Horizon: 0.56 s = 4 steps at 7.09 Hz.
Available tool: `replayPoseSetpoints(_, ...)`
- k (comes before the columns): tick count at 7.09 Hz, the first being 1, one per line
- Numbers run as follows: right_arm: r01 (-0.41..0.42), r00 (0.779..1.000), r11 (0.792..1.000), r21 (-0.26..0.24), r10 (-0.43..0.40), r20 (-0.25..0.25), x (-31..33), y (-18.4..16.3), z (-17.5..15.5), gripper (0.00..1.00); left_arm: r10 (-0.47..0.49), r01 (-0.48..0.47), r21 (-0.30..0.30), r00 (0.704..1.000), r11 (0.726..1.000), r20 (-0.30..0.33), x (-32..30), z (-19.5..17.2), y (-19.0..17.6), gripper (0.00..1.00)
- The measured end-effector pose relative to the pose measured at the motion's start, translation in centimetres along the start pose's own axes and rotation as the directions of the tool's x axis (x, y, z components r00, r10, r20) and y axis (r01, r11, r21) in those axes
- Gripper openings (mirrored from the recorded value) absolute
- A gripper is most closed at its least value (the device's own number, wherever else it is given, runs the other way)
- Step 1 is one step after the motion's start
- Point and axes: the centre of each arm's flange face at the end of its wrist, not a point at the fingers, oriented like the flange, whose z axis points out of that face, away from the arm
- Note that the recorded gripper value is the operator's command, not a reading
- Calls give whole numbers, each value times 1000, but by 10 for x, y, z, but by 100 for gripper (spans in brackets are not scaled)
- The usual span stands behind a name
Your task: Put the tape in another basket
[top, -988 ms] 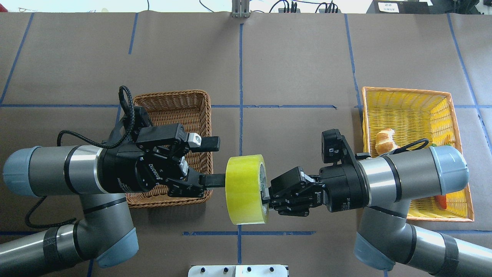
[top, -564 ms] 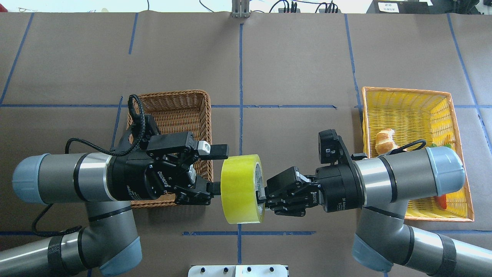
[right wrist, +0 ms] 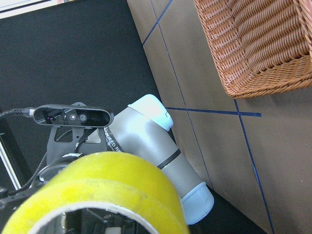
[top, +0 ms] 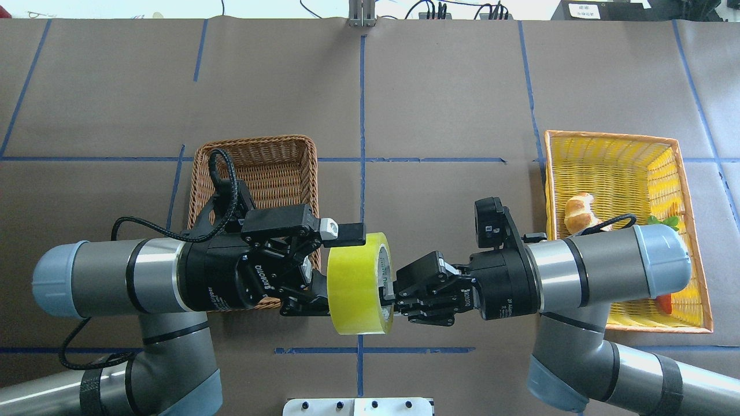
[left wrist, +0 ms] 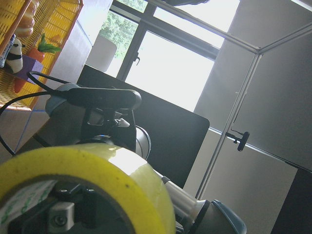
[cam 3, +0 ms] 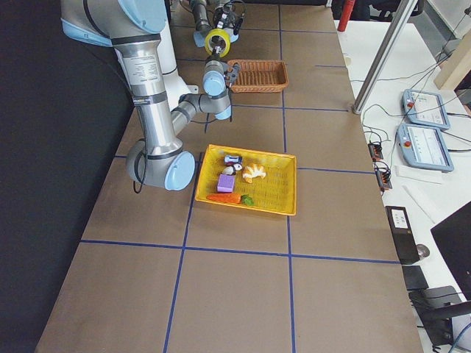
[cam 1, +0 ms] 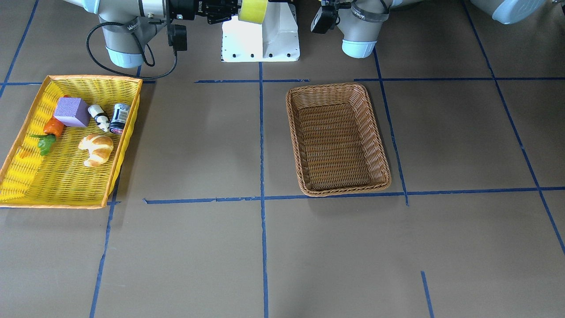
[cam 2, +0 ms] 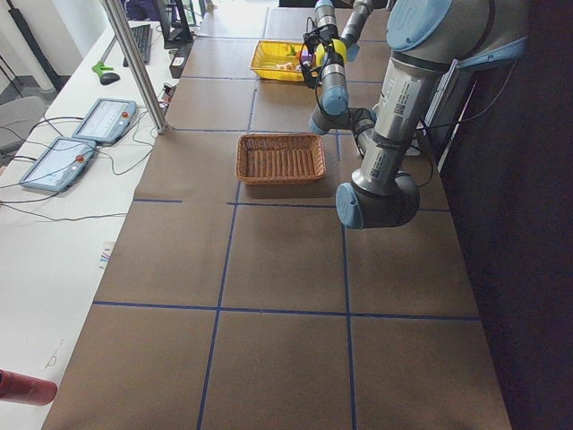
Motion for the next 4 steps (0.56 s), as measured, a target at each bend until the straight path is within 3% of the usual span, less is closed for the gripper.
replayPoseSetpoints(1, 3, 1000, 1000, -3, -3, 5, -1, 1, 0, 99, -1, 1, 0, 1000, 1000, 1, 0, 0, 0, 20)
replayPoseSetpoints(2, 5, 1000, 1000, -3, -5, 10, -1, 1, -1, 100, -3, 3, 2, 1000, 1000, 6, -2, -1, 0, 5)
replayPoseSetpoints(4, 7, 1000, 1000, 2, -7, 15, -2, 1, -2, 100, -8, 8, 4, 1000, 1000, 14, -2, -2, 1, 0)
